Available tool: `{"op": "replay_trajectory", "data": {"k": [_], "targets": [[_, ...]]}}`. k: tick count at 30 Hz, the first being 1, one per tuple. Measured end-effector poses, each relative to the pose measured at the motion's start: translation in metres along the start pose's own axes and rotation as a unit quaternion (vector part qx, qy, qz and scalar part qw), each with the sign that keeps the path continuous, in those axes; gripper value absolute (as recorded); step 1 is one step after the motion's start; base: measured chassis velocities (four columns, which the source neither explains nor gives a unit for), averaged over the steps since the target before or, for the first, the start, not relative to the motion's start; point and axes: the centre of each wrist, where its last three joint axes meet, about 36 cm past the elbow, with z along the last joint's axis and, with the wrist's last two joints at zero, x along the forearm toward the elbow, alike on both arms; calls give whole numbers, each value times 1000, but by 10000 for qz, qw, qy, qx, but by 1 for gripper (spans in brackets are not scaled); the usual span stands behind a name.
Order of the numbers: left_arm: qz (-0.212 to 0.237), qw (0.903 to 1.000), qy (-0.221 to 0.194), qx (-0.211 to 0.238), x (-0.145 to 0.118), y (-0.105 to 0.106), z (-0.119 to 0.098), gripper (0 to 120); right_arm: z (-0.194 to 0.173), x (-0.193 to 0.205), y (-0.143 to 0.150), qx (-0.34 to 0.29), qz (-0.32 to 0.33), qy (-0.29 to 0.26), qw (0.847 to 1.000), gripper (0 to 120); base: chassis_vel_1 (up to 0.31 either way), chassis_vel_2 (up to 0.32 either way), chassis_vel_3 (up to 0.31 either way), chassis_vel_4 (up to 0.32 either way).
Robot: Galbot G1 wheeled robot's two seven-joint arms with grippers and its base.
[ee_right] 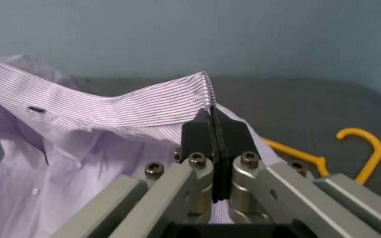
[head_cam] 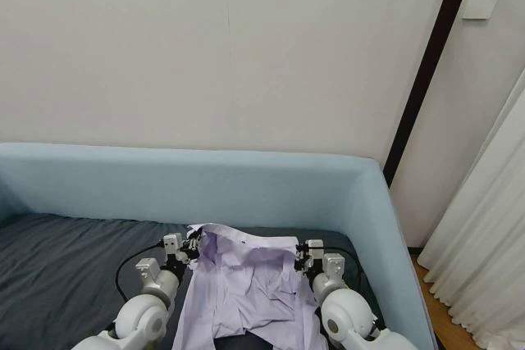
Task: Pick up the clothes from the sofa and hang them on the clothes hanger.
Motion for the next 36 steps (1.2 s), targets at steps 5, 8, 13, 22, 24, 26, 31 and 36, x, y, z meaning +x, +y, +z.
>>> {"op": "replay_trajectory", "data": {"k": [5, 8, 13, 22, 24, 26, 31, 36], "targets": [[-74, 9999, 62, 116, -7, -3, 11, 0, 11, -20, 0, 22, 72, 78, 9999, 0, 0, 0, 0, 0], [-92, 9998, 85, 133, -7, -3, 13, 0, 10, -29, -3, 5, 137, 43, 9999, 0, 0, 0, 0, 0], [-124, 9997, 100, 160, -8, -4, 12, 0, 10, -33, -12, 62, 133, 3, 9999, 7, 0, 0, 0, 0], [-228, 9995, 113, 165, -10, 1, 9, 0, 7, -25, -25, 144, 156, -63, 9998, 41, 0, 0, 0, 0], [-233, 9995, 115, 167, -10, 1, 9, 0, 3, -22, -30, 166, 193, -87, 9996, 46, 0, 0, 0, 0], [-243, 9995, 125, 179, -10, 1, 10, 0, -4, -17, -43, 163, 270, -90, 9995, 54, 0, 0, 0, 0], [-240, 9994, 158, 187, -7, -1, 14, 0, -14, -11, -79, -81, 384, 18, 9992, 74, 0, 0, 0, 0], [-242, 9994, 181, 158, -2, 1, 15, 0, -1, -18, -130, 93, 323, 288, 9990, 91, 0, 0, 0, 0]]}}
